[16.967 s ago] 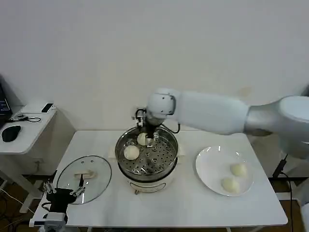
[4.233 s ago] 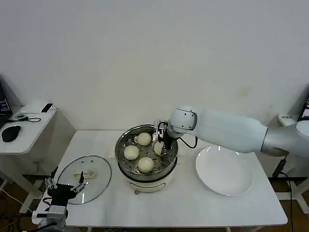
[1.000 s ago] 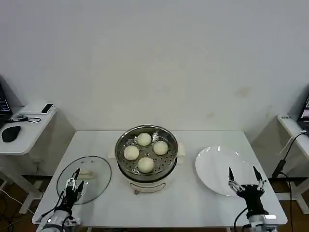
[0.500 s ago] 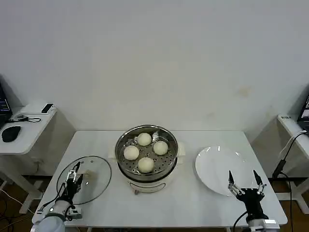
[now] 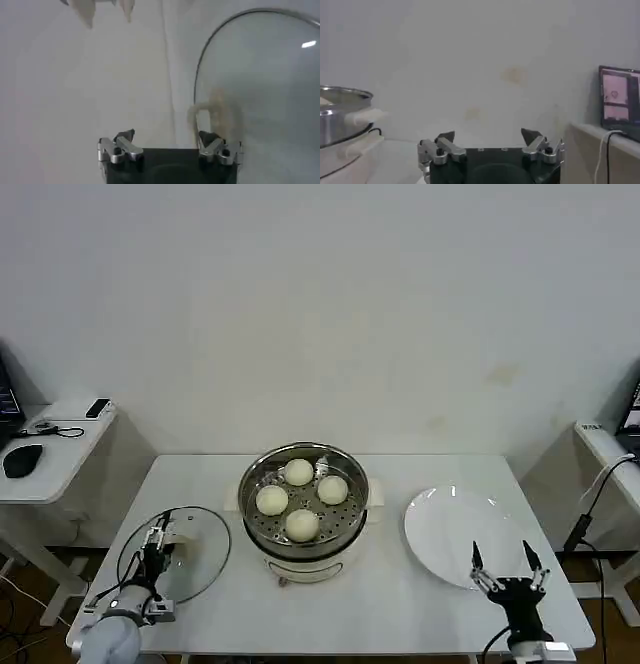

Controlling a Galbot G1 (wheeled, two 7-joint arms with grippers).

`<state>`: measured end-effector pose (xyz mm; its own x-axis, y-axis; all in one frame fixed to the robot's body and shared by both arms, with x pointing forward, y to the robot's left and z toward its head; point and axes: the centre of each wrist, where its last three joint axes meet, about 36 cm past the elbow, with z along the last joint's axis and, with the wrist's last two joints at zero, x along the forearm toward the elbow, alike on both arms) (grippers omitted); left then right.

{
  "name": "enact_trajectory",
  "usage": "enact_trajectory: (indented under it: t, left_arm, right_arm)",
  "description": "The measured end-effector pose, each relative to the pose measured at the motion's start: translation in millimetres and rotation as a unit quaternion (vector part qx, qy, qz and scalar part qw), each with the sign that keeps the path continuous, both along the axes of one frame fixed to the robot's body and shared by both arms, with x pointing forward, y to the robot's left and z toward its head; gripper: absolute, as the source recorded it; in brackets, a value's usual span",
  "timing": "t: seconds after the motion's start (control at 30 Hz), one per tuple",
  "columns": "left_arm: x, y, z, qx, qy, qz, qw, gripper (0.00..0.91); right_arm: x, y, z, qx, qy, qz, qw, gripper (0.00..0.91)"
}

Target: Take steamed baozi put them in steamer then cover it.

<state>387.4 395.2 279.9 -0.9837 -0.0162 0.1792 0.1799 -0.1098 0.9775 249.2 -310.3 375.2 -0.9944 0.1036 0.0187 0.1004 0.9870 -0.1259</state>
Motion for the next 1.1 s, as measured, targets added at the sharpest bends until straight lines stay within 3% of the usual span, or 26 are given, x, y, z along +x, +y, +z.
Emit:
enact_trajectory:
  t: [0.33, 0.63, 0.87, 1.1]
  left_arm:
    - [1.9, 2.6, -6.9, -0.002, 0.004, 0.002, 1.000, 0.000]
    - [-1.4, 5.4, -3.2, -0.005, -0.007, 0.001, 1.000, 0.000]
    - [-7.9, 6.2, 11.0, -0.002, -0.033, 0.010, 0.999, 0.000]
    - [-15.9, 13.0, 40.8, 0.001, -0.059, 0.032, 0.998, 0.000]
  right_arm:
    - [0.4, 0.5, -1.9, 0.000, 0.002, 0.002, 1.000, 0.907]
    - [0.5, -0.7, 0.3, -0.004, 0.002, 0.006, 1.000, 0.907]
    - [-0.6, -0.4, 4.0, -0.008, 0.001, 0.011, 1.000, 0.907]
    - [-2.0, 0.5, 4.8, -0.014, 0.007, 0.019, 1.000, 0.907]
